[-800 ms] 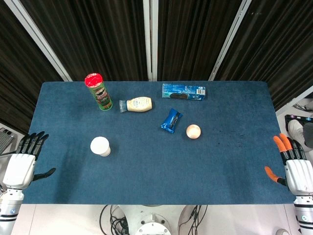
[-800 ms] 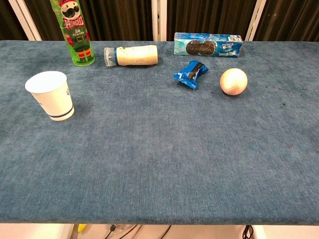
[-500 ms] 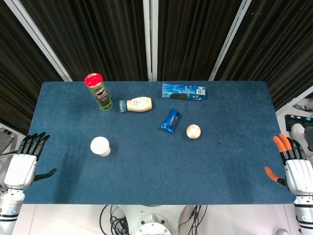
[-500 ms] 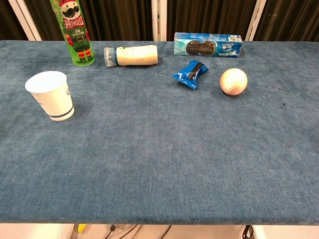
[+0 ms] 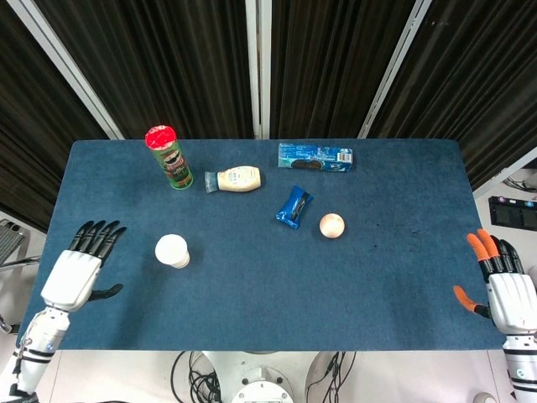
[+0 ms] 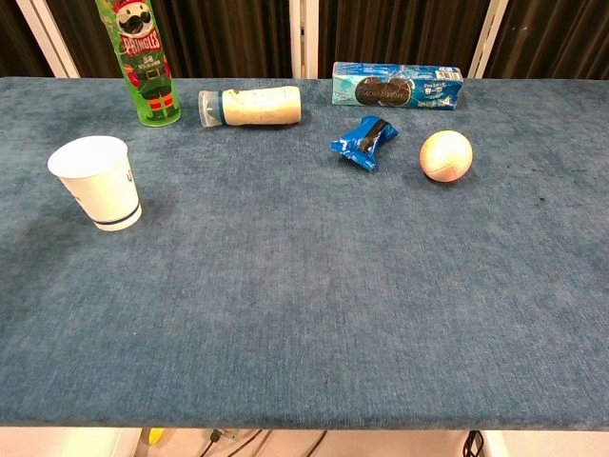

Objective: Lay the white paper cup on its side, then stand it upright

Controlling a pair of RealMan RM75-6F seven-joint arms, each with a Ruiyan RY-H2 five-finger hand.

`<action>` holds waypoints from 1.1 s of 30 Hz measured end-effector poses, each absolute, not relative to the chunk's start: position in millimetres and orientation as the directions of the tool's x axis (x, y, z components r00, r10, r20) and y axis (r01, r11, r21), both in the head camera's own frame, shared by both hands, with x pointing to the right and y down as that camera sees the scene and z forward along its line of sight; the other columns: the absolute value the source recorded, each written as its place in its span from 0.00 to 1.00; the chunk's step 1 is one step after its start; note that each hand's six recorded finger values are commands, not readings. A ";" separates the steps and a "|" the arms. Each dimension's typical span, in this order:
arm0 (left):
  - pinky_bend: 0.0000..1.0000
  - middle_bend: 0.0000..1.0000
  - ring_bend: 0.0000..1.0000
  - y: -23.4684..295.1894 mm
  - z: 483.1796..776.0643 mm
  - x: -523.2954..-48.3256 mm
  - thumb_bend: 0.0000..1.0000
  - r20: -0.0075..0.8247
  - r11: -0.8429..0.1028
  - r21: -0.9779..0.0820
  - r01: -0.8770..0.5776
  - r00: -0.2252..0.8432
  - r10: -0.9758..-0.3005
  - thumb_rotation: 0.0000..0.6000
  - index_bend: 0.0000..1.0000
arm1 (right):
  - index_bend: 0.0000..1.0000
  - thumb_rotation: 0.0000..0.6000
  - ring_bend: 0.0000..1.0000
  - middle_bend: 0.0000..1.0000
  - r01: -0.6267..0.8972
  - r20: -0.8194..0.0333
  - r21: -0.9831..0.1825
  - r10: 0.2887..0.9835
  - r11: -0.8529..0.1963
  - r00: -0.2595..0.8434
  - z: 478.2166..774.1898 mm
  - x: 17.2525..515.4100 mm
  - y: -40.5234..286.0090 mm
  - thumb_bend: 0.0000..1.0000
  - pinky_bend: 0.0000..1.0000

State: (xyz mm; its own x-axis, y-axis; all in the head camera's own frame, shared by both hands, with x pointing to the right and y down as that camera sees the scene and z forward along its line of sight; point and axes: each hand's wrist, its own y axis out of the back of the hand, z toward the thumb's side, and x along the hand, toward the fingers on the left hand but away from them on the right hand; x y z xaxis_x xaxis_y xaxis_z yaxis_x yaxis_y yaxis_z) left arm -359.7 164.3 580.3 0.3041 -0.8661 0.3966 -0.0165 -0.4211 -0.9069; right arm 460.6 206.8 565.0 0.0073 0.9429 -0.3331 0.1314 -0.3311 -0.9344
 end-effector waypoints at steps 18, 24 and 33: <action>0.00 0.04 0.00 139.2 625.7 -254.3 0.09 0.503 -0.348 -0.861 0.371 0.525 -0.686 1.00 0.08 | 0.00 1.00 0.00 0.00 0.131 -0.350 -0.929 0.937 -0.346 -0.006 569.2 467.6 206.6 0.19 0.00; 0.00 0.06 0.00 132.2 640.9 -247.8 0.09 0.550 -0.270 -0.808 0.523 0.507 -0.664 1.00 0.08 | 0.00 1.00 0.00 0.00 0.138 -0.344 -0.931 0.938 -0.338 -0.027 568.4 474.6 203.5 0.19 0.00; 0.00 0.11 0.00 126.2 659.9 -246.8 0.10 0.616 -0.205 -0.707 0.677 0.448 -0.648 1.00 0.13 | 0.00 1.00 0.00 0.00 0.136 -0.359 -0.927 0.933 -0.350 -0.041 572.6 478.9 203.4 0.19 0.00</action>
